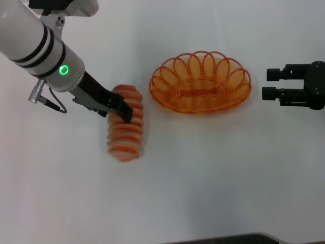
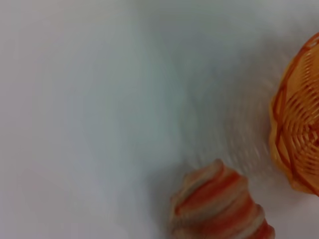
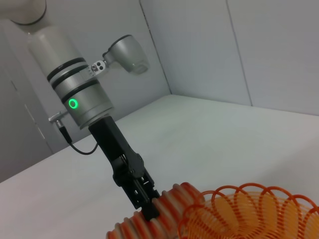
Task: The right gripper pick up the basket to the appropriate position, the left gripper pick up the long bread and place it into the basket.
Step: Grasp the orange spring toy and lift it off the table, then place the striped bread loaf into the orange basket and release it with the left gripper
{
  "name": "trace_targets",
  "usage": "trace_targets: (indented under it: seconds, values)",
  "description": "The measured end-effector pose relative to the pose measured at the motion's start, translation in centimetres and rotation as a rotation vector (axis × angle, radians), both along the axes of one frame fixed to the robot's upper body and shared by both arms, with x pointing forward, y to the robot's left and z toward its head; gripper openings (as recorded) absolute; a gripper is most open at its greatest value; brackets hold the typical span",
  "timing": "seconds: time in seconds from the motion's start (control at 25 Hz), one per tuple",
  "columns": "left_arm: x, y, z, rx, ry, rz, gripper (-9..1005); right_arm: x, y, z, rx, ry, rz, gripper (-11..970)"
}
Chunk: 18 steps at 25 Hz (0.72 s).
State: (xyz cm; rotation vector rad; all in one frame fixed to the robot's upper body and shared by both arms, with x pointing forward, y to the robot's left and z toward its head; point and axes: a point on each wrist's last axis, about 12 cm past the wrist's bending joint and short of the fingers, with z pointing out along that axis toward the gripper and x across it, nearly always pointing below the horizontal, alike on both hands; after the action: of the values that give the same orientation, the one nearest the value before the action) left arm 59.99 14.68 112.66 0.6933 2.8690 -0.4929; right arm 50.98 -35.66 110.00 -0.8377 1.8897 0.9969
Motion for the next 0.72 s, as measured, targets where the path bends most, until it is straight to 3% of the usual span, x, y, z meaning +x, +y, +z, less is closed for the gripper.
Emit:
trace_targets:
  seconds: [0.4,0.72]
  values:
    - [-0.1,0.7,0.2,-0.009,-0.006,0.002,524,0.0,-0.1,-0.1,-0.003,0.002,-0.009,646]
    - [1.1,4.2,2.6,-0.084,-0.104,0.073,383,-0.2,-0.3,-0.2,-0.003,0.007,-0.016,644]
